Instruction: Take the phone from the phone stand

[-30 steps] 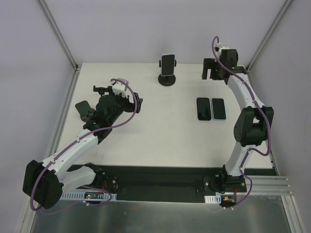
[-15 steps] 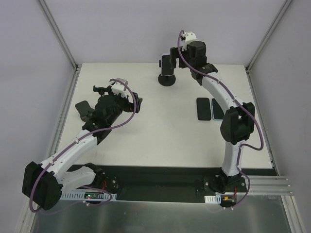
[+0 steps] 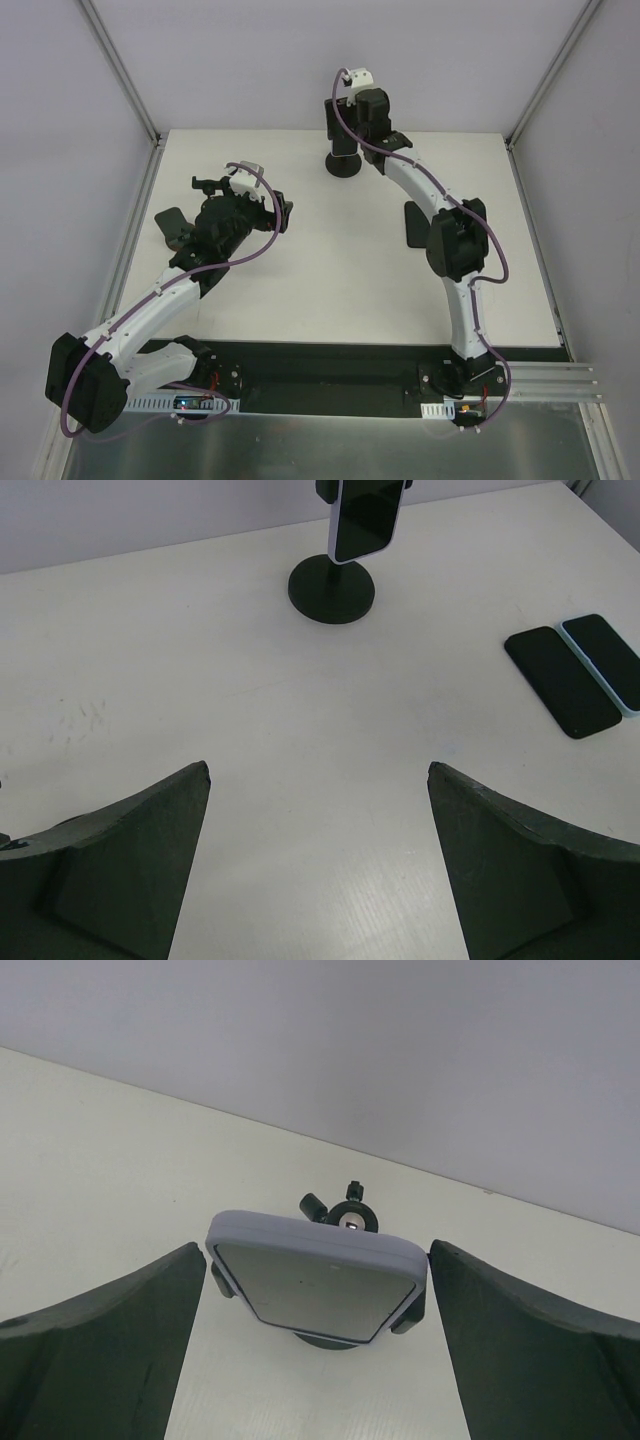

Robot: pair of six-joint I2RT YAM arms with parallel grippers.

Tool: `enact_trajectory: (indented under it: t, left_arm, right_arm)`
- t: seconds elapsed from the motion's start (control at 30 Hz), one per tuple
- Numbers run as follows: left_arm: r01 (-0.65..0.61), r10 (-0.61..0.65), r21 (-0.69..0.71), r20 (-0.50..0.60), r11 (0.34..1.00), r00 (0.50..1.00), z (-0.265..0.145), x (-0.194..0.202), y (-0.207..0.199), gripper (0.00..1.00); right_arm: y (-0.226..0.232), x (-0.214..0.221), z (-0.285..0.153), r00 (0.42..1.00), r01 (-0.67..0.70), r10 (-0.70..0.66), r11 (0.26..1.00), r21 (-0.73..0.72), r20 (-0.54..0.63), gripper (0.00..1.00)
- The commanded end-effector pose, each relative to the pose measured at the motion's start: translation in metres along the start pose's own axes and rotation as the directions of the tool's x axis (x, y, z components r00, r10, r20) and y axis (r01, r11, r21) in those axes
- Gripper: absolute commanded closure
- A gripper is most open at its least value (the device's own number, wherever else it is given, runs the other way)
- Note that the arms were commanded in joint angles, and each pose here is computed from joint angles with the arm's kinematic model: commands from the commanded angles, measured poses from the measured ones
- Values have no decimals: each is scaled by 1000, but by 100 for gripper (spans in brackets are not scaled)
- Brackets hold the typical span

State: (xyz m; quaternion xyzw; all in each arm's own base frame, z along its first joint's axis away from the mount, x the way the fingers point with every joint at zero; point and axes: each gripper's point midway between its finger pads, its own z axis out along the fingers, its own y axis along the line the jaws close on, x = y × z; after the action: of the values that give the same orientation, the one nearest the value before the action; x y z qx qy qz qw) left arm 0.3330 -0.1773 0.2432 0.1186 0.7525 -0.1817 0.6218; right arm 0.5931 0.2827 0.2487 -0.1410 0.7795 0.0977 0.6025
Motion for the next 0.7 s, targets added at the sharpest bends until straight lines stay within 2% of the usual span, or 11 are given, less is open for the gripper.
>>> enact_trajectory:
  t: [0.0, 0.33, 0.53, 0.57, 0.63, 0.67]
  left_arm:
    - [-6, 5, 19, 68, 1000, 998, -3, -26, -4, 11]
    - [-4, 2, 24, 69, 1000, 998, -3, -27, -5, 11]
    - [-2, 0, 25, 69, 1000, 998, -3, -27, -5, 11]
    - [-4, 2, 27, 70, 1000, 998, -3, -27, -6, 11]
    - [-2, 0, 29, 73, 1000, 997, -4, -28, -6, 11]
    - [-4, 2, 29, 72, 1000, 997, -4, -28, -6, 11]
  right_arm:
    - [-1, -35, 5, 994, -26, 23, 999, 28, 105, 4]
    - [3, -21, 14, 995, 12, -19, 997, 80, 95, 3]
    - [2, -20, 9, 995, 34, -43, 994, 103, 89, 28]
    - [4, -21, 7, 995, 33, -42, 995, 99, 89, 37]
    - [4, -23, -1, 995, 33, -41, 995, 91, 88, 44]
    - [8, -24, -5, 995, 35, -41, 997, 73, 89, 52]
